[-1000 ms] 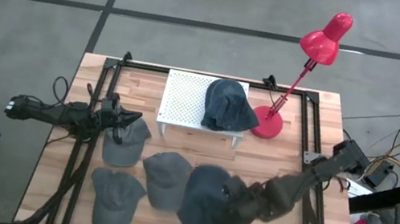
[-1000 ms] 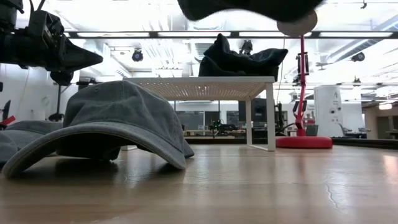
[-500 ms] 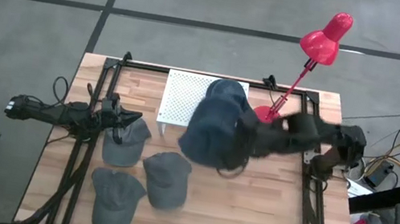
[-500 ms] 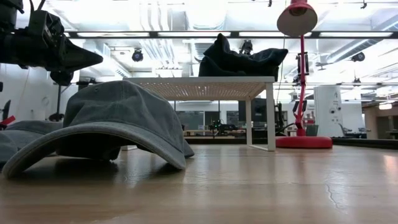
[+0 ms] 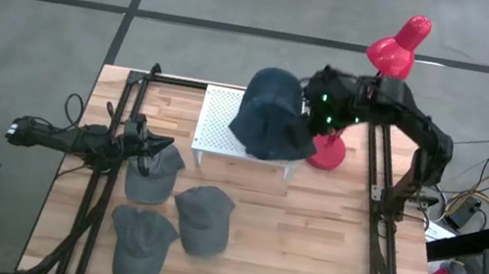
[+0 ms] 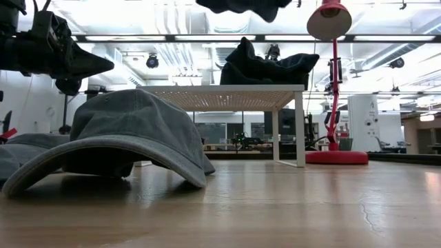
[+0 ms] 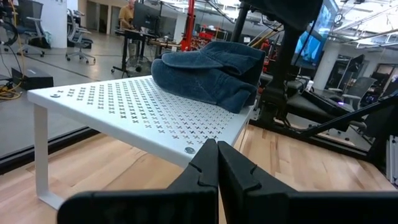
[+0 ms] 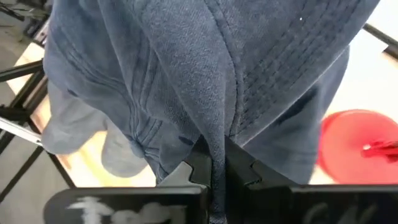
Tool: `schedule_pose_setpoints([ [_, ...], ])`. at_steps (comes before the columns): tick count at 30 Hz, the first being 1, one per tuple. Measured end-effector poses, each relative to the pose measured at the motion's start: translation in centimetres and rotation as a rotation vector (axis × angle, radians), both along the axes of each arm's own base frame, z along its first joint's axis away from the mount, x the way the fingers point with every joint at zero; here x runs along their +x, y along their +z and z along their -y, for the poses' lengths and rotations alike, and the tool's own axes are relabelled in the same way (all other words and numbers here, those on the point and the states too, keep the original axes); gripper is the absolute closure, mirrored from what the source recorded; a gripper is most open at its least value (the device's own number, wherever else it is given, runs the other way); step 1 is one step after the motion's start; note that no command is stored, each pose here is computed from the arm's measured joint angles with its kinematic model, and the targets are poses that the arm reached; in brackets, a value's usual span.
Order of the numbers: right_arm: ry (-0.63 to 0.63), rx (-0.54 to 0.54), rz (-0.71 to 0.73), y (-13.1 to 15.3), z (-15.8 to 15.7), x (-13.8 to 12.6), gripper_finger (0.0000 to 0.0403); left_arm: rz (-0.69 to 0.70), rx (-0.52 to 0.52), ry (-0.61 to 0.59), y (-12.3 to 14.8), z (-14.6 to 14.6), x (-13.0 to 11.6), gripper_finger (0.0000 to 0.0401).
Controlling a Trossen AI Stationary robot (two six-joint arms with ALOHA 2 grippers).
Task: Pick & Place hat
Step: Stack the blue cap on the other blue cap on the shelf
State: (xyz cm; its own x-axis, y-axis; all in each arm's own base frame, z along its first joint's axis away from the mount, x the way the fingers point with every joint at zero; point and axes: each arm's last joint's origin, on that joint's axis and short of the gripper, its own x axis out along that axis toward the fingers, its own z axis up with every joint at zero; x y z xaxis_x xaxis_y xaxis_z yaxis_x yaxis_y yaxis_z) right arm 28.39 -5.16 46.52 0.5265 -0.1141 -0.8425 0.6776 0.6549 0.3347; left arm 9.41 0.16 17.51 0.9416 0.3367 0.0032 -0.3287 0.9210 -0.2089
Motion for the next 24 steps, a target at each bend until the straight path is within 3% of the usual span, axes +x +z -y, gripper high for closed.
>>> schedule_pose_setpoints([
  [9, 0.012, 0.016, -0.080, -1.9, 4.5, -0.5, 0.0394, 0.003, -0.008, 0.000, 0.0, 0.0, 0.0, 0.0401],
  [24, 0.016, 0.097, -0.225, -5.8, 5.9, -1.1, 0.0394, 0.004, -0.008, 0.000, 0.0, 0.0, 0.0, 0.0401],
])
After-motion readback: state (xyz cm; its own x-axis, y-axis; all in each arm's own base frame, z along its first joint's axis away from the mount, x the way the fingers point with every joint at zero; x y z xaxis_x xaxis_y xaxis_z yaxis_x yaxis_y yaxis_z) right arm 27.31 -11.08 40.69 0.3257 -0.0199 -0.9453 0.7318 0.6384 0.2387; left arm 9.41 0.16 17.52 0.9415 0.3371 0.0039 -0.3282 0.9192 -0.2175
